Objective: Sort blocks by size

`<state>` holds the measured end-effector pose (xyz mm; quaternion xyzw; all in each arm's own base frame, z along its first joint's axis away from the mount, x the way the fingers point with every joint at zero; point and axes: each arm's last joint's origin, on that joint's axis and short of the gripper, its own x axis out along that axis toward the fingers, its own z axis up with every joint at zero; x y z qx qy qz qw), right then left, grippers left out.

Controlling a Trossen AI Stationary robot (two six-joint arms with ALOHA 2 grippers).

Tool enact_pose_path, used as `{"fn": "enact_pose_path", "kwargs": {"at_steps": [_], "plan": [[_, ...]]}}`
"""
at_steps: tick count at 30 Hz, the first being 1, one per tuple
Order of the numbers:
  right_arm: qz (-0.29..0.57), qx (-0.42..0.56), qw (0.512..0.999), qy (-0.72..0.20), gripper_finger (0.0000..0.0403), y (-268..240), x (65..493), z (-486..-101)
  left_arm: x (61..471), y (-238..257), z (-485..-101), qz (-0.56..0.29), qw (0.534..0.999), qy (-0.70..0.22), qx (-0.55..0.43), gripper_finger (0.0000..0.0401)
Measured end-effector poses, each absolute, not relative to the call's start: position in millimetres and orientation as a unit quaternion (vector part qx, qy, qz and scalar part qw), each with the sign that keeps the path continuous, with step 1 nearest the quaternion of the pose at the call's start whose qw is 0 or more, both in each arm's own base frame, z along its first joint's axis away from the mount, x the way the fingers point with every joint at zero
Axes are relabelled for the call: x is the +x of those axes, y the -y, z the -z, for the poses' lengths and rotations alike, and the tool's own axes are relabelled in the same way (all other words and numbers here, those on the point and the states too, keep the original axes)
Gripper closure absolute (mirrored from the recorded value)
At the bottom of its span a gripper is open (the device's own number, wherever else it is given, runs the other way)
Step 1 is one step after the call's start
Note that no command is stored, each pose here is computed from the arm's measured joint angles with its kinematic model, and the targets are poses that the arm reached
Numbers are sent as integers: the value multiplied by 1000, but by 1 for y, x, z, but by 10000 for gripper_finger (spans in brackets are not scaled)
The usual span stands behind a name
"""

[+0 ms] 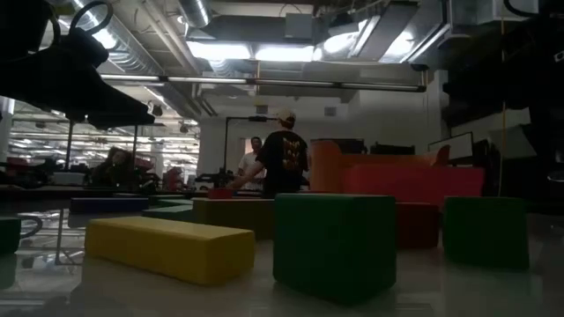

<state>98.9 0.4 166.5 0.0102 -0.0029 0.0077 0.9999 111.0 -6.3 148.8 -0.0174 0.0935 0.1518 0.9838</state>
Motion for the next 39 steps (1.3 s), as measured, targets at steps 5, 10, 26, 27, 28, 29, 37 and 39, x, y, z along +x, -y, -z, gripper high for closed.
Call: {"fn": "enact_pose_path", "kwargs": {"at_steps": [5, 10, 26, 27, 28, 29, 37, 39], "plan": [[-9, 10, 1000, 3, 255, 0, 99, -167, 111, 6, -149, -151, 984, -95, -8, 157], [-21, 12, 999, 33, 255, -1, 98, -174, 111, 6, -149, -149, 984, -98, 10, 157], [-107, 12, 994, 21, 255, -6, 96, -226, 111, 6, -149, -149, 984, -97, 9, 157], [-107, 13, 994, 10, 255, -6, 99, -226, 111, 6, -149, -149, 984, -97, 9, 157], [-108, 13, 994, -1, 255, -6, 102, -226, 111, 6, -149, -149, 984, -97, 9, 157], [-110, 13, 994, -13, 255, -6, 106, -226, 111, 6, -149, -149, 984, -97, 9, 157], [-162, 26, 982, -97, 255, -9, 132, -228, 111, 6, -149, -149, 984, -98, 9, 157], [-209, 34, 970, -116, 255, -12, 137, -226, 111, 6, -149, -149, 984, -97, 9, 157]]}}
